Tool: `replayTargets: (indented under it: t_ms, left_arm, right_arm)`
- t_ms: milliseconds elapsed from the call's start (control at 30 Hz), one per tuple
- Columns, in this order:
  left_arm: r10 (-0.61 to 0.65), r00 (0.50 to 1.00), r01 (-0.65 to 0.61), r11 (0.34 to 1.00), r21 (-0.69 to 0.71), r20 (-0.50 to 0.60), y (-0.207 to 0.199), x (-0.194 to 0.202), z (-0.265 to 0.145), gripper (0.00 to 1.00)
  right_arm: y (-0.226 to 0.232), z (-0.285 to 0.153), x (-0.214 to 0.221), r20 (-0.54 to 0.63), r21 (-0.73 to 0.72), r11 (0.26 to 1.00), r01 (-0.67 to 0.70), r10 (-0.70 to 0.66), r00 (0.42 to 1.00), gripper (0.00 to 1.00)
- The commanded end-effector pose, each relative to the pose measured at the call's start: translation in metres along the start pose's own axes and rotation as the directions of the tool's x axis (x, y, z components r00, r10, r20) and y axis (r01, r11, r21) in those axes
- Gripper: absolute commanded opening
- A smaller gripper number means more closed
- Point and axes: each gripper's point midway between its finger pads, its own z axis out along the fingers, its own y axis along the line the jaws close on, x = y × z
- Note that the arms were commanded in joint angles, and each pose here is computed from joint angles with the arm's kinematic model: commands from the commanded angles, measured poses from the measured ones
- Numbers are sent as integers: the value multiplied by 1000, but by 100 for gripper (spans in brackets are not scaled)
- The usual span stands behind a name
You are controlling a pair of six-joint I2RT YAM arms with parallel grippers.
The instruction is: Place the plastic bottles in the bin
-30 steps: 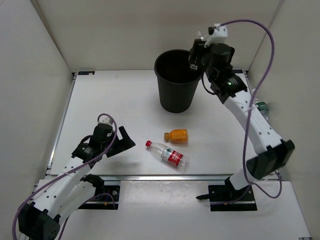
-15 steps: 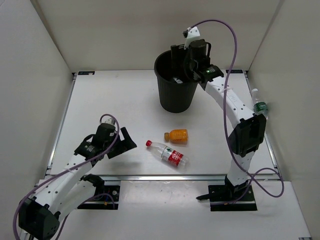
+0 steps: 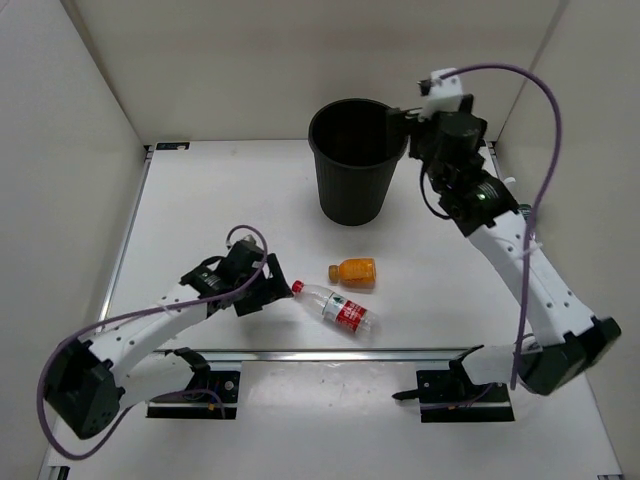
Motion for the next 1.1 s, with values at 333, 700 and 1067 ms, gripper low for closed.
replayTargets:
  t_ms: [333,700,1067]
  left_arm:
    - [-14,1000,16,997,74,-26,-93,14,38,98]
    - [51,994,-51,999,4,-92,-106,35,76,99]
    - [53,998,-53,999,-3,-30,-88,23,65,53]
  right_arm:
    - [-146,-92,148,-297,395,879,-268,398,868,99]
    - [-153,-126,204,-376,476,857,-195,399,836,99]
    - [-155,-151,226,-385,513,838,-187,419,822,99]
